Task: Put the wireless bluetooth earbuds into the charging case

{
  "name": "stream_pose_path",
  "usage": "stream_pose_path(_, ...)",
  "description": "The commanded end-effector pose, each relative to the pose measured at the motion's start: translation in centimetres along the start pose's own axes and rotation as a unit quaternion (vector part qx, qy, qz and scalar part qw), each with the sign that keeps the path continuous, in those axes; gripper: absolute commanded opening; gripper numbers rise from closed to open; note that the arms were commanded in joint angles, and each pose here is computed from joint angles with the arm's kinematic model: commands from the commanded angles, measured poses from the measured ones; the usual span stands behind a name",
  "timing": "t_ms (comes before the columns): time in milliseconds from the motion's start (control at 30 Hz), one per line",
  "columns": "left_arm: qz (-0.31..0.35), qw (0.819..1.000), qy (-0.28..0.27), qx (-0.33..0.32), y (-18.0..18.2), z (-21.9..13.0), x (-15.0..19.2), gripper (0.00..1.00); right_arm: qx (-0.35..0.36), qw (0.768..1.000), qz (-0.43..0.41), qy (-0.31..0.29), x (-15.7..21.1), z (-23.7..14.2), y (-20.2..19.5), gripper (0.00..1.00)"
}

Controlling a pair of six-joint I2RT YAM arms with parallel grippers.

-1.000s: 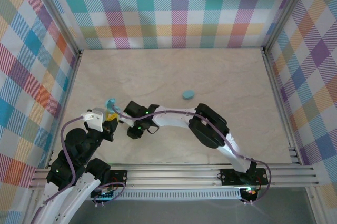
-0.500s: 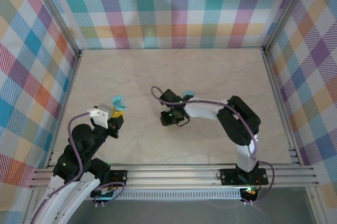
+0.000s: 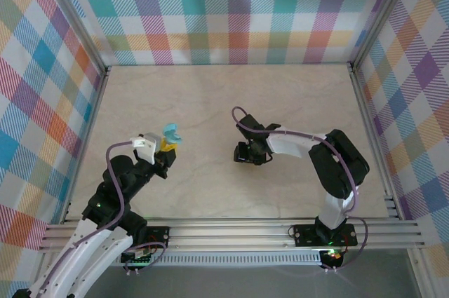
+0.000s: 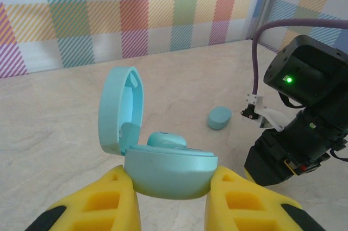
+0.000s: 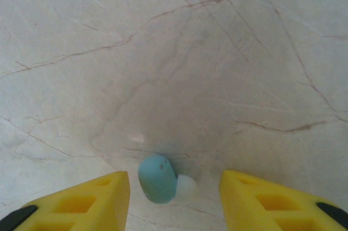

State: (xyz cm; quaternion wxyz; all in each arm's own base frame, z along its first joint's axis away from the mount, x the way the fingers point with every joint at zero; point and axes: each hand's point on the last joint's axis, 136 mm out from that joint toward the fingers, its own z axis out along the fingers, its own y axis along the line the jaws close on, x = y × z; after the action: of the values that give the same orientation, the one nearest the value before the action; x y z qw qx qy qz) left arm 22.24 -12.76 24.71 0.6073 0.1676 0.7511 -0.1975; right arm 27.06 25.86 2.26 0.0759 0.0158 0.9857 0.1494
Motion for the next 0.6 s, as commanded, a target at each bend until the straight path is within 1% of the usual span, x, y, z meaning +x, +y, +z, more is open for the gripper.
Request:
stream_pose_path(0,-0.014,0.999,-0.02,0.03,-1.1,0.5,-0.5,0.0,0.017,1.0,-0.005,0.006,0.0,-2.0,-0.5,0.52)
stream_pose_path(67,-0.017,0.999,-0.018,0.039,-1.3,0.7,-0.2,0.0,0.015,0.999,-0.03,0.0,-0.5,-2.9,0.0,0.52)
stream_pose_path(167,-0.02,0.998,-0.019,0.052,-1.7,1.1,0.2,0.0,-0.009,0.996,-0.088,-0.008,-1.3,-4.2,1.5,0.52)
stream_pose_path(267,-0.024,0.997,-0.025,0.064,-2.1,1.3,0.3,0.0,-0.026,0.987,-0.159,0.002,-1.7,-4.6,2.8,0.49)
stream_pose_path(333,-0.028,0.996,-0.025,0.075,-2.4,1.6,0.5,0.0,-0.026,0.978,-0.205,0.019,-1.6,-4.5,3.3,0.47)
stream_pose_path(467,-0.039,0.994,-0.017,0.096,-3.1,2.1,0.9,0.0,0.006,0.96,-0.276,0.053,-1.4,-4.0,2.7,0.43)
stream_pose_path(567,-0.044,0.993,-0.013,0.106,-3.5,2.4,1.2,0.0,0.03,0.947,-0.314,0.062,-1.3,-3.8,2.5,0.4)
